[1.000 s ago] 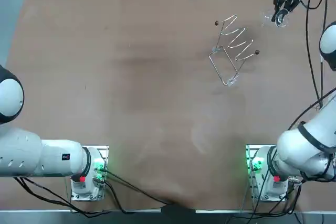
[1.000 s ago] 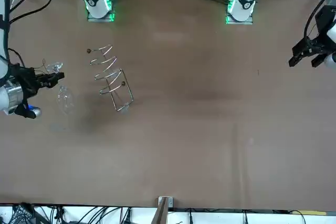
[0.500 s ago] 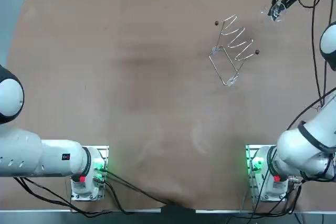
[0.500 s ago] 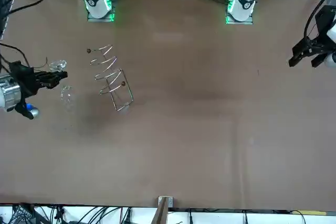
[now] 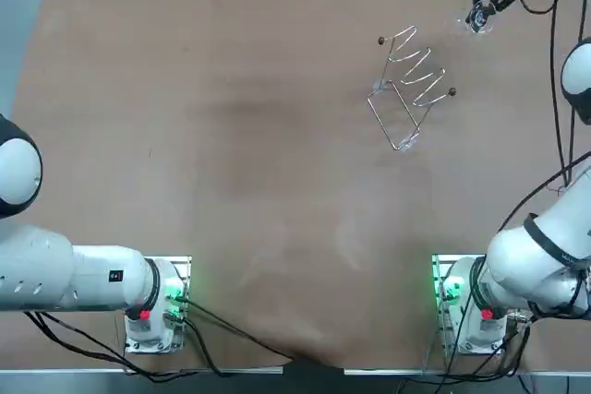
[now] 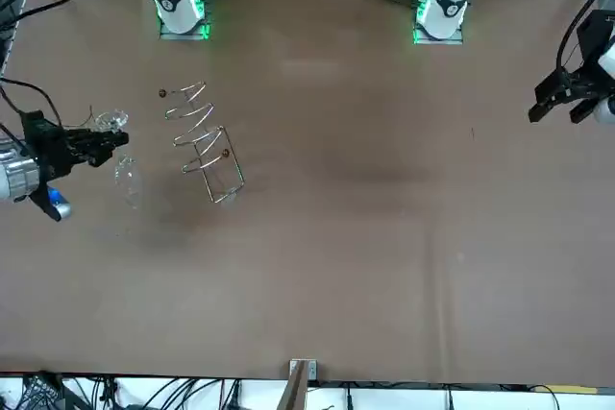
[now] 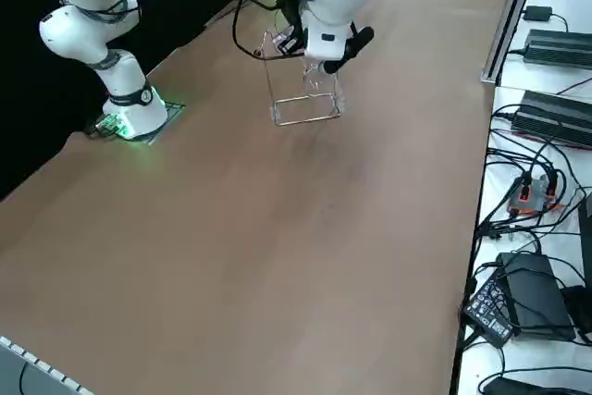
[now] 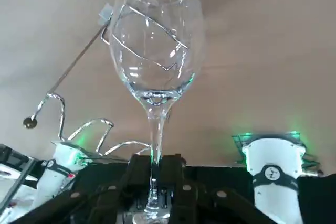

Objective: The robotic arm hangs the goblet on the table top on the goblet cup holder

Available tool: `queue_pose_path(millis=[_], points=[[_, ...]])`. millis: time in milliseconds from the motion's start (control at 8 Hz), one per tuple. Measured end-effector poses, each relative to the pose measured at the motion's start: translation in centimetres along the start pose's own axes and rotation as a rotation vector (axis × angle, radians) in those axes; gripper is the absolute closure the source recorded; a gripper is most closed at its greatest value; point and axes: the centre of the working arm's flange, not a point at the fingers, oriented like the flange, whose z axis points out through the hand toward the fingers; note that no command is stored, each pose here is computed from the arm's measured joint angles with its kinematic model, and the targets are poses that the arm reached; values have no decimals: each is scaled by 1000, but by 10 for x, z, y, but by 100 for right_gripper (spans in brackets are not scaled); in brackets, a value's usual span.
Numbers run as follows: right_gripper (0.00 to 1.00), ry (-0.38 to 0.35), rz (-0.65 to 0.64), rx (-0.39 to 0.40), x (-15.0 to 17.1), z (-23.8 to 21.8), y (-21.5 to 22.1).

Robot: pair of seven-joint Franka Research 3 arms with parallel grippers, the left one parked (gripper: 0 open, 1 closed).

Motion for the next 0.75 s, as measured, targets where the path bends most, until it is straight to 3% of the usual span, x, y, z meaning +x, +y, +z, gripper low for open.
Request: queue_pose_path(millis=[750], points=[[89, 31, 78, 66, 18, 22, -48]])
